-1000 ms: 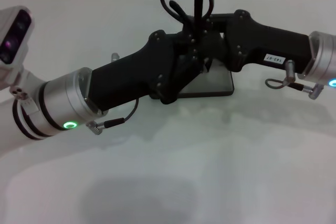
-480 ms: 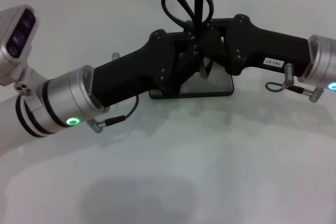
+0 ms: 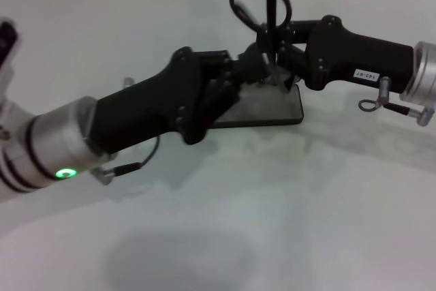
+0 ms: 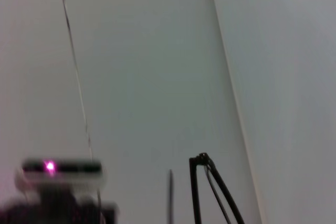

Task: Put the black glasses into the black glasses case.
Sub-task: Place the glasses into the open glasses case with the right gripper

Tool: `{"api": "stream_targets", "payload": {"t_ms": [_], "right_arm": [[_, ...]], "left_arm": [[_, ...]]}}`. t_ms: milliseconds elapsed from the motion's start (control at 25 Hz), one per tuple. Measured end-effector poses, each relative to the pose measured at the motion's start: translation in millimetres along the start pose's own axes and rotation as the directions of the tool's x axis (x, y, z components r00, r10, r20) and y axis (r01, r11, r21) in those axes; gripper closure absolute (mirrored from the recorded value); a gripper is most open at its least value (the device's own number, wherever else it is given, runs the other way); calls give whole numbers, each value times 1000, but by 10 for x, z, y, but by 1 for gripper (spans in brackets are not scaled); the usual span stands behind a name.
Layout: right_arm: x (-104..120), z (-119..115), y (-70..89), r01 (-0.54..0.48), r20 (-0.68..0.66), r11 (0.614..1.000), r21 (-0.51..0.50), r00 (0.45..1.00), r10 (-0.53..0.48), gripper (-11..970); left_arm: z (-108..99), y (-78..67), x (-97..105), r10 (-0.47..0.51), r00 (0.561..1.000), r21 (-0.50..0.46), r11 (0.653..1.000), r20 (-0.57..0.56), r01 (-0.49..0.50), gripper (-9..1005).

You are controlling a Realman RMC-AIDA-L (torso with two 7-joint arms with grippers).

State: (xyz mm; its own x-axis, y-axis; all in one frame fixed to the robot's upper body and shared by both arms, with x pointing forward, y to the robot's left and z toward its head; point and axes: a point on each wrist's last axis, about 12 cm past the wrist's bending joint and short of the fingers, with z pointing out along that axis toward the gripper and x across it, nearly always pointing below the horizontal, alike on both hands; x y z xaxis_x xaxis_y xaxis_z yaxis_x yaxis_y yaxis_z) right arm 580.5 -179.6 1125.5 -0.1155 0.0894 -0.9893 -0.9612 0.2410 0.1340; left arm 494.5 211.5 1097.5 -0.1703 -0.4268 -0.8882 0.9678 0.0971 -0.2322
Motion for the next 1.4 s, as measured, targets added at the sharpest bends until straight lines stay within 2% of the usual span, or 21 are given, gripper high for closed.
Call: {"api": "stream_targets", "payload": {"t_ms": [120,240,400,440,520,680,880,1400], "right_arm": [[-48,23,-61,24,-130,1000,-6,991,-25,801],[-98,139,-90,71,-319,997,-16,945,-72,800],[-168,365,-56,183,-540,982,-42,823,-176,798],[-202,458,-47,215,-597,975,-59,775,-208,798],[-257,620,-45,249,-653,964,-95,715,-249,797],[-294,838,-61,313,-715,937,-153,620,-324,796],[-298,1017,-57,387,-731,903,-188,559,-392,794],[-163,1056,-136,465,-748,874,-141,528,-401,789]], "left_arm": [[-138,-58,-71,28,999,8,1000,14,-29,957],[-278,-111,-163,60,998,25,998,23,-60,957],[-382,-161,-209,77,997,24,997,30,-77,957],[-399,-170,-207,79,996,19,997,31,-80,957],[-419,-185,-195,85,996,11,996,33,-85,957],[-434,-219,-149,92,995,-2,996,37,-92,957],[-478,-267,-103,98,994,-23,995,38,-97,957],[-502,-288,-62,95,995,-43,995,36,-93,957]]}}
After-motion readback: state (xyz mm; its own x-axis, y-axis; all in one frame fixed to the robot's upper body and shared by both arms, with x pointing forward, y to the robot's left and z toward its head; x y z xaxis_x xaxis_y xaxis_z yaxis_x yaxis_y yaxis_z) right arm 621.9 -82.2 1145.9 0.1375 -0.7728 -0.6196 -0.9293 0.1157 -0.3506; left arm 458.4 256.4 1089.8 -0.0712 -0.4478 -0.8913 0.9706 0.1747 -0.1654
